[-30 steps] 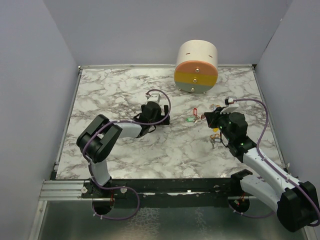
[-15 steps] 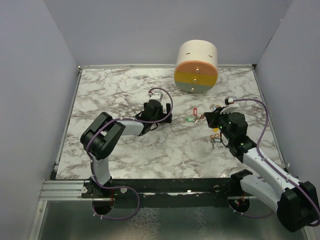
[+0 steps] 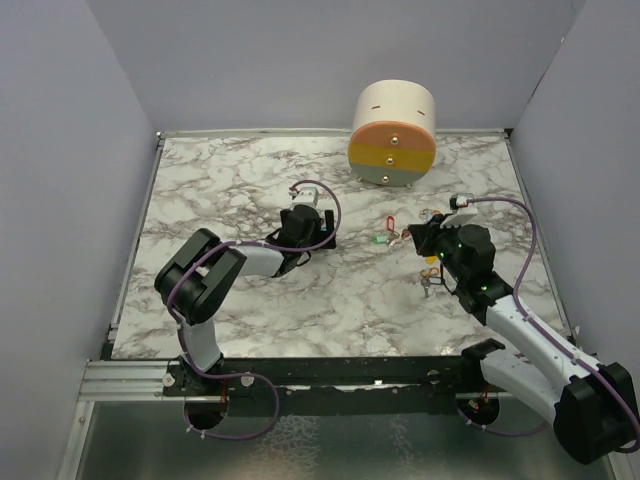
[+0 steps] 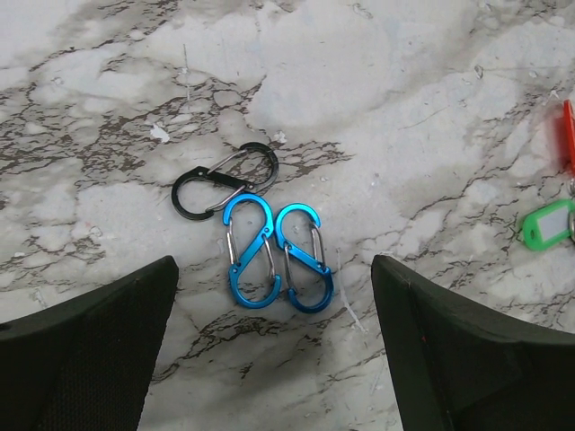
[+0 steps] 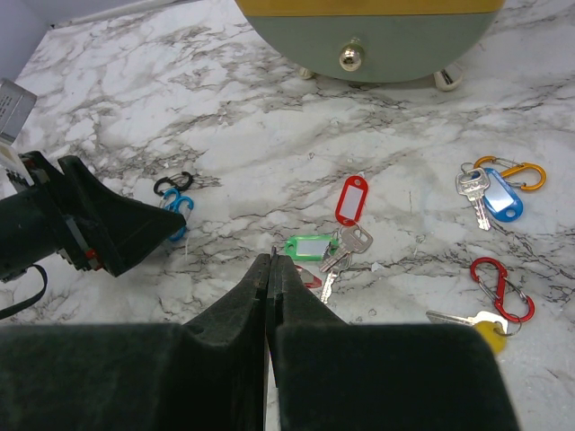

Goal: Put the keys on the keyring

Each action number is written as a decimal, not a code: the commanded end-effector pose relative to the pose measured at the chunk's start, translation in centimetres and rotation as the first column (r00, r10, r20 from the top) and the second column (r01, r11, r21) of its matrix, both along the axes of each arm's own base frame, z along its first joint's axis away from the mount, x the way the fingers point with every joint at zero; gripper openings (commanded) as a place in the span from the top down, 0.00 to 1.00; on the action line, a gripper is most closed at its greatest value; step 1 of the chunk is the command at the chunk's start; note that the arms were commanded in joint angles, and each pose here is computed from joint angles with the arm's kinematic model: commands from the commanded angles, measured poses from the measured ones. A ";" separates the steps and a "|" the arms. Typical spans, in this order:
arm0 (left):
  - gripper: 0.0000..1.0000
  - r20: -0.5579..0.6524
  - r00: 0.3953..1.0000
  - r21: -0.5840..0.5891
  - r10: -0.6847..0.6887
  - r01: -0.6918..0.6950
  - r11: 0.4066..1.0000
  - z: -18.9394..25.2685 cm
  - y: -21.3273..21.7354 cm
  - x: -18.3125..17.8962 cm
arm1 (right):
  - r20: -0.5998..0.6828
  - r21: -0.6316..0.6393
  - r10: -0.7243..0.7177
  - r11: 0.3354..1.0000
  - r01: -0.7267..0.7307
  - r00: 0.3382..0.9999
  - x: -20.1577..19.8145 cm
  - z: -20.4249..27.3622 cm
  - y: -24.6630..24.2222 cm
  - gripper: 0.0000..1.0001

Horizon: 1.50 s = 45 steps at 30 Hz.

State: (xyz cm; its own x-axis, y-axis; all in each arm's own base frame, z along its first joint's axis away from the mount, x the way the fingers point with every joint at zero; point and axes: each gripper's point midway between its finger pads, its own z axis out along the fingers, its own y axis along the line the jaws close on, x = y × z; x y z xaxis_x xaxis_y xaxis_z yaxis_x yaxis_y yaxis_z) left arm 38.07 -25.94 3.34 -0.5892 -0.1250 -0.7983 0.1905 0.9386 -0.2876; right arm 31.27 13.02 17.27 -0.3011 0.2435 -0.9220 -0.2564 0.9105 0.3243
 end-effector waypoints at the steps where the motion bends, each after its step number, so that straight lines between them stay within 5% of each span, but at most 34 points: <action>1: 0.10 -0.099 0.991 0.137 0.092 -0.078 0.987 -3.6 3.6 -2.0 | 0.028 0.015 0.010 1.000 -0.010 1.000 0.2 1.1 0.2 0.99; 11: 0.28 -0.091 0.985 0.151 0.149 -0.134 0.979 -3.6 5.0 -2.4 | 0.027 0.015 0.014 1.000 -0.014 1.000 0.1 1.1 0.2 0.99; 45: 0.31 -0.121 0.978 0.193 0.172 -0.147 0.970 -5.3 5.3 -1.4 | 0.032 0.014 0.008 1.000 -0.009 0.999 0.2 1.2 0.1 0.99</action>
State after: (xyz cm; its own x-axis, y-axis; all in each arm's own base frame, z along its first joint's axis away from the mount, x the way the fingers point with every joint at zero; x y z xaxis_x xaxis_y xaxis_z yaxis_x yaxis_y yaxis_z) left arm 39.16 -22.52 2.62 -0.5617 -0.1481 -0.8140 0.0364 0.9785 -0.2031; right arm 31.27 13.02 17.27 -0.3011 0.2435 -0.9220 -0.2564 0.9105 0.3243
